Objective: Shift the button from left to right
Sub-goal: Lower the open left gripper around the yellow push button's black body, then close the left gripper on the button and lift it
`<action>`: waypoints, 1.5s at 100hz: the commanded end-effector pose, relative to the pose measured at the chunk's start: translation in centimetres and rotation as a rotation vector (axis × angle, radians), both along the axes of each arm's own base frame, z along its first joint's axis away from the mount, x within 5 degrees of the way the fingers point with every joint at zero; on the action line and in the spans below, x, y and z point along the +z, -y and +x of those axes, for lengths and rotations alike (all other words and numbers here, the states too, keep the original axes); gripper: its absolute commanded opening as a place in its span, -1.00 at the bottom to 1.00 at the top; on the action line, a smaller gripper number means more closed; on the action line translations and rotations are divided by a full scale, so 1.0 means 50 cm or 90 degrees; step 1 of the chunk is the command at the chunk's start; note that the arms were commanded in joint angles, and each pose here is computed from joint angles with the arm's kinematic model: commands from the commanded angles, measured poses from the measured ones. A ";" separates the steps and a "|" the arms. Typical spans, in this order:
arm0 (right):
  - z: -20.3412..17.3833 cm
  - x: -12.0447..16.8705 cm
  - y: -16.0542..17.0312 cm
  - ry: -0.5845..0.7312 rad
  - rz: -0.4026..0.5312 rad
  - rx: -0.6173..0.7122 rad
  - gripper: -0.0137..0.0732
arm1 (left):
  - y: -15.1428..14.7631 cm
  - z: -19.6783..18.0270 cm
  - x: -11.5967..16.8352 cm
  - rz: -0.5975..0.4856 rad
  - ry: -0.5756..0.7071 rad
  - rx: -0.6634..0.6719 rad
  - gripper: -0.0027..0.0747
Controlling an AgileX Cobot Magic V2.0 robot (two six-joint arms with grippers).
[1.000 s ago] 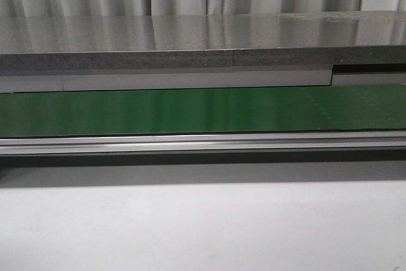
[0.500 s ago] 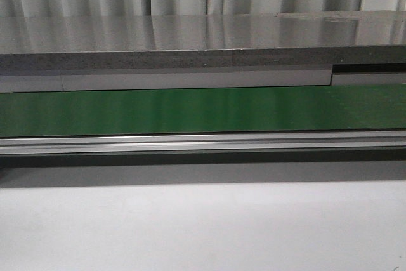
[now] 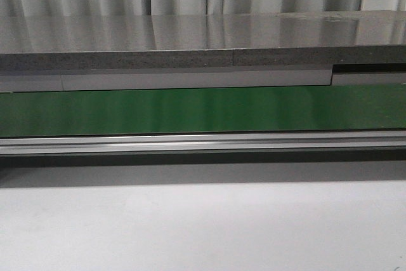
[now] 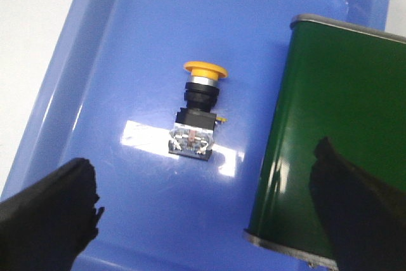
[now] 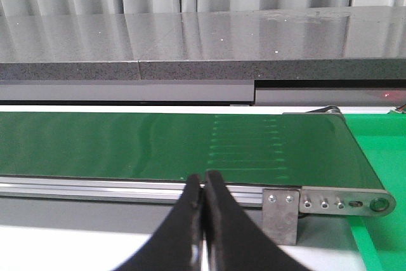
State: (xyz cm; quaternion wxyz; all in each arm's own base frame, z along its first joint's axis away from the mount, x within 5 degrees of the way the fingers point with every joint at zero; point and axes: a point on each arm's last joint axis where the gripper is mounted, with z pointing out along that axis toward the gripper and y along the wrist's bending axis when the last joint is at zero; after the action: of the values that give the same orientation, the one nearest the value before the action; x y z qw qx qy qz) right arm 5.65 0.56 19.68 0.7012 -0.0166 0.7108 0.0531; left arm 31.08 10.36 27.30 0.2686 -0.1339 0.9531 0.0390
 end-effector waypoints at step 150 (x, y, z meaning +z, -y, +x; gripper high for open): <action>-0.006 0.030 0.001 0.081 -0.001 -0.002 -0.84 | -0.095 0.165 -0.157 -0.027 -0.062 0.035 0.72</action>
State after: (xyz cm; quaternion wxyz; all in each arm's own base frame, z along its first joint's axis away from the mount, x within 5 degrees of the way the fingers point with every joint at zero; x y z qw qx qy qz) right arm 5.65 0.56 19.68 0.7012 -0.0166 0.7108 0.0531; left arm 38.95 14.90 16.49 0.1692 -0.1583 0.9725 0.0247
